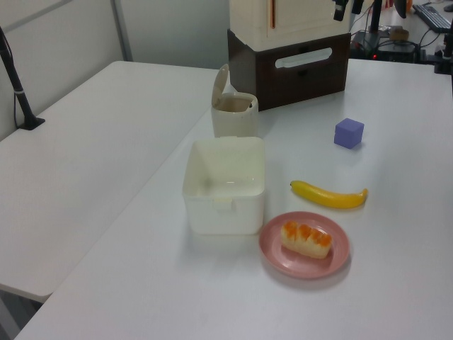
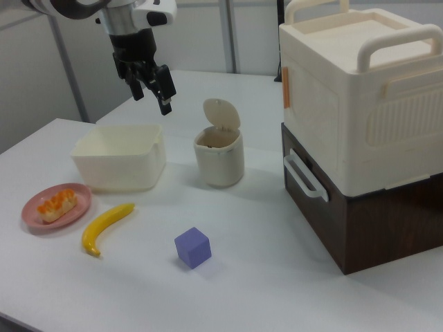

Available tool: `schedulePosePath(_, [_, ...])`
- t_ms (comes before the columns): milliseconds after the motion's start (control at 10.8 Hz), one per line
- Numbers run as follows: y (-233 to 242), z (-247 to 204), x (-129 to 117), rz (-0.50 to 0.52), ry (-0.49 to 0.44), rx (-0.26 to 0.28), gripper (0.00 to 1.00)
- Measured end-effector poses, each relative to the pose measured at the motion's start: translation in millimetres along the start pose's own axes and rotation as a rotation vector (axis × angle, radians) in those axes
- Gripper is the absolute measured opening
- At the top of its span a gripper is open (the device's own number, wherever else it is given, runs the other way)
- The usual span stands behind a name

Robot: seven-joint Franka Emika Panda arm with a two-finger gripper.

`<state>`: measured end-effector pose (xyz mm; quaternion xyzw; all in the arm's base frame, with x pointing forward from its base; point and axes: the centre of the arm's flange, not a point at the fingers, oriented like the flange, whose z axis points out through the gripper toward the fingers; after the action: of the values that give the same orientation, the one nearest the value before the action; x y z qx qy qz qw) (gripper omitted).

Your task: Put the bread on a plate

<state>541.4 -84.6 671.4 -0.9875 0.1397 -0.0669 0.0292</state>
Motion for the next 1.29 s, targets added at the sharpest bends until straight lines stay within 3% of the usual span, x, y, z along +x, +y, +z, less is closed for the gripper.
schedulePosePath(1294, [-8.3,1.1,-1.2,-0.021,-0.004,0.015,1.00])
